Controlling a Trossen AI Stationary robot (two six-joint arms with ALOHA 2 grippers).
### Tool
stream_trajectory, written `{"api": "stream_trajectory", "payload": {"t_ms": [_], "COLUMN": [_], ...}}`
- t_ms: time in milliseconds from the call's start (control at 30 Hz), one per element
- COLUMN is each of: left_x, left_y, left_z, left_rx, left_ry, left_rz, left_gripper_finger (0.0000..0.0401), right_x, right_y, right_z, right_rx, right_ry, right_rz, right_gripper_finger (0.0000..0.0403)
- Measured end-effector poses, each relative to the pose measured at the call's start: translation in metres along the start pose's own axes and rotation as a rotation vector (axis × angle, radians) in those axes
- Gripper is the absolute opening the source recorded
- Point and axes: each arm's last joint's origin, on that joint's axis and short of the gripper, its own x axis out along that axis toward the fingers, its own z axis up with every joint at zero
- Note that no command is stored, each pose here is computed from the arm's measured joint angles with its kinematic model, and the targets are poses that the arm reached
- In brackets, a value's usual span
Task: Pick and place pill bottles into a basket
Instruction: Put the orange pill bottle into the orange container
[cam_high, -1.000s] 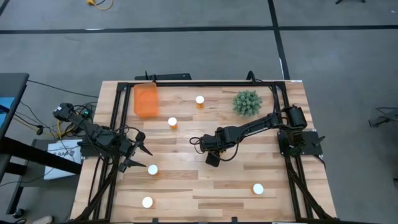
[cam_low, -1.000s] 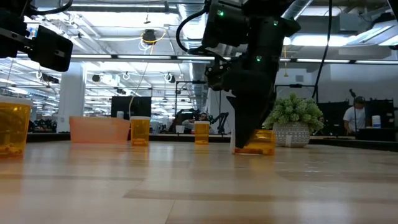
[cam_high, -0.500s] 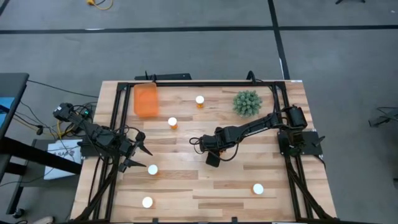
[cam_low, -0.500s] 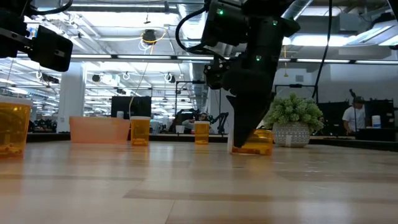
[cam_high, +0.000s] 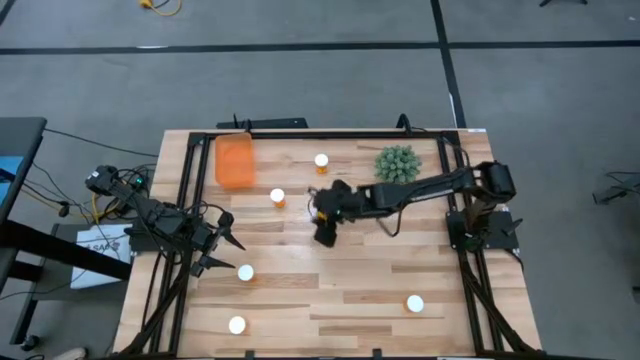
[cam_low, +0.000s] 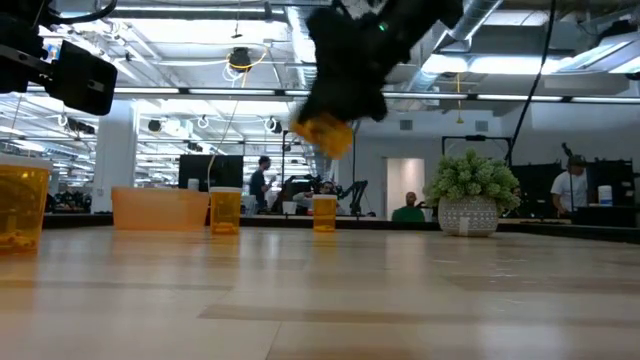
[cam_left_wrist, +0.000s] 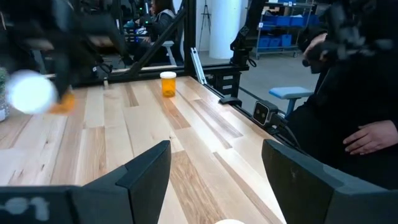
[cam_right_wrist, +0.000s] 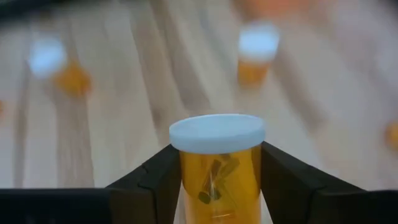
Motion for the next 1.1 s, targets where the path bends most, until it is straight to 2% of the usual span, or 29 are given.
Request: {"api": "stream_trajectory", "payload": {"t_ms": [200,367,600,867,1100], "left_x": [0.000,0.000,0.000,0.000,0.000], "left_y": [0.000,0.000,0.000,0.000,0.000], "left_z": [0.000,0.000,0.000,0.000,0.000], "left_rx": [0.000,0.000,0.000,0.000,0.005], "left_ry": [0.000,0.000,0.000,0.000,0.000], "left_rz": [0.000,0.000,0.000,0.000,0.001], "left_gripper_finger": [0.0242,0.0242,0.0242,0.0242,0.0242], "right_x": [-0.013,-0.018,-0.023,-0.024,-0.025], "right_y": [-0.019,-0.032,-0.034,-0.030,-0.015], "right_z": [0.038,0.056,0.066,0.066,0.063], "right_rx": [0.000,0.006,-0.019,-0.052,-0.105], "right_ry": [-0.306,-0.477,-0.580,-0.572,-0.567], "right_rz": [0.014,0.010,0.079,0.186,0.215], "right_gripper_finger": [0.0175,0.0179,0.0175,0.0178,0.0181]}}
